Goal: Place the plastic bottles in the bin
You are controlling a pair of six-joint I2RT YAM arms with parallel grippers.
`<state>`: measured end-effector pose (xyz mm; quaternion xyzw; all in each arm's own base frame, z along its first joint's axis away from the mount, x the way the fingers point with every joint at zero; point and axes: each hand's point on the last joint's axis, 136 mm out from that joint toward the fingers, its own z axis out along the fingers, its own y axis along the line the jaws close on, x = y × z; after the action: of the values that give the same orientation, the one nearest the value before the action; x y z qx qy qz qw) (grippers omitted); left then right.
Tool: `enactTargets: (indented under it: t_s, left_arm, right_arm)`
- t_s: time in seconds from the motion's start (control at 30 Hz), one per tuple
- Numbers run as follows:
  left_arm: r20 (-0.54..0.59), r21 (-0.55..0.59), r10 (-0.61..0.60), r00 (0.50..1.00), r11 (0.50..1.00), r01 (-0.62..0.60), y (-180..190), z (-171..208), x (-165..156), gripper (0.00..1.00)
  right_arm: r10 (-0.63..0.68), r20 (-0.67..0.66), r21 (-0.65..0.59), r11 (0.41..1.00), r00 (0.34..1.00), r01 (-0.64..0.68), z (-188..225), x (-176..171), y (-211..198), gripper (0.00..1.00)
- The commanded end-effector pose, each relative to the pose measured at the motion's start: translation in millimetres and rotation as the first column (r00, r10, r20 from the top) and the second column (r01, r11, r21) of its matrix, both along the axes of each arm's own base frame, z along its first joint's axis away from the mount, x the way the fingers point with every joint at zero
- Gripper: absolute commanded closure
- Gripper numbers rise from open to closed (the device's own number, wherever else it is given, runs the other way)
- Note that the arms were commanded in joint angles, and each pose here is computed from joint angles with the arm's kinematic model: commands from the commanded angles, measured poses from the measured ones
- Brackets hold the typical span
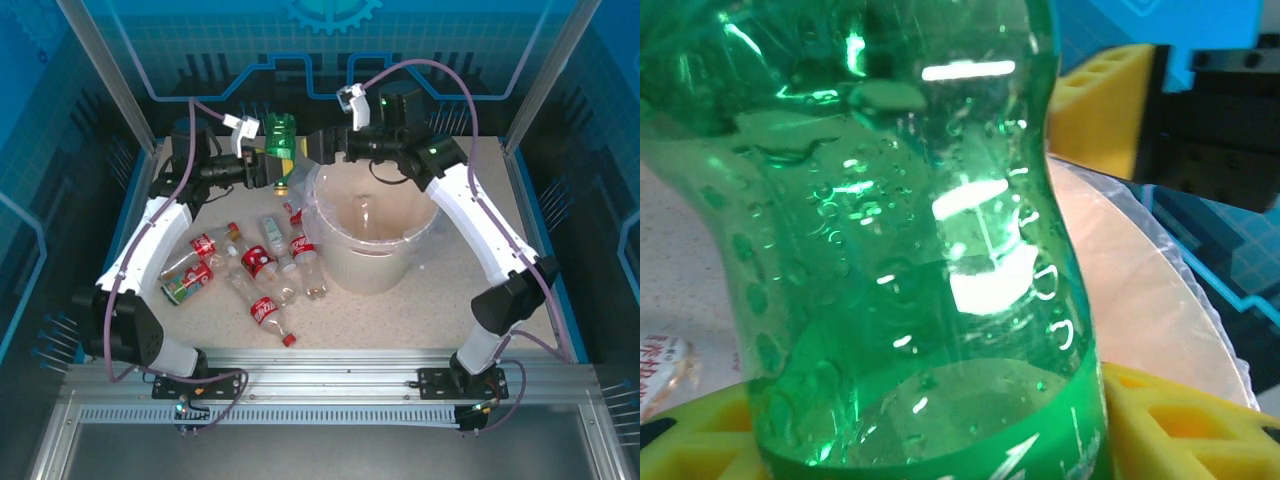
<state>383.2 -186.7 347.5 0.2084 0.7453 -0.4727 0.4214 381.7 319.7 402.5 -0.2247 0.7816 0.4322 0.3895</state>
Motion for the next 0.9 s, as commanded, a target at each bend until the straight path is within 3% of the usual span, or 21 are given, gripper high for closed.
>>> enactTargets:
  t_s: [0.0,0.43,0.87]
  left_arm:
    - [0.078,0.005,-0.088,0.993,0.996,0.088,-11.2,9.1,-21.5,0.54]
    - [0.110,0.003,-0.127,0.986,0.992,0.128,-24.0,13.7,-32.9,0.55]
    - [0.096,0.010,-0.115,0.989,0.993,0.114,-24.2,9.1,-29.6,0.52]
  right_arm:
    - [0.064,0.016,0.055,0.996,0.998,-0.065,14.6,-4.8,21.2,0.07]
    - [0.086,-0.071,0.050,0.995,0.994,-0.082,-14.2,6.7,53.5,0.10]
    - [0.065,-0.113,0.082,0.995,0.991,-0.056,-10.9,10.0,52.4,0.43]
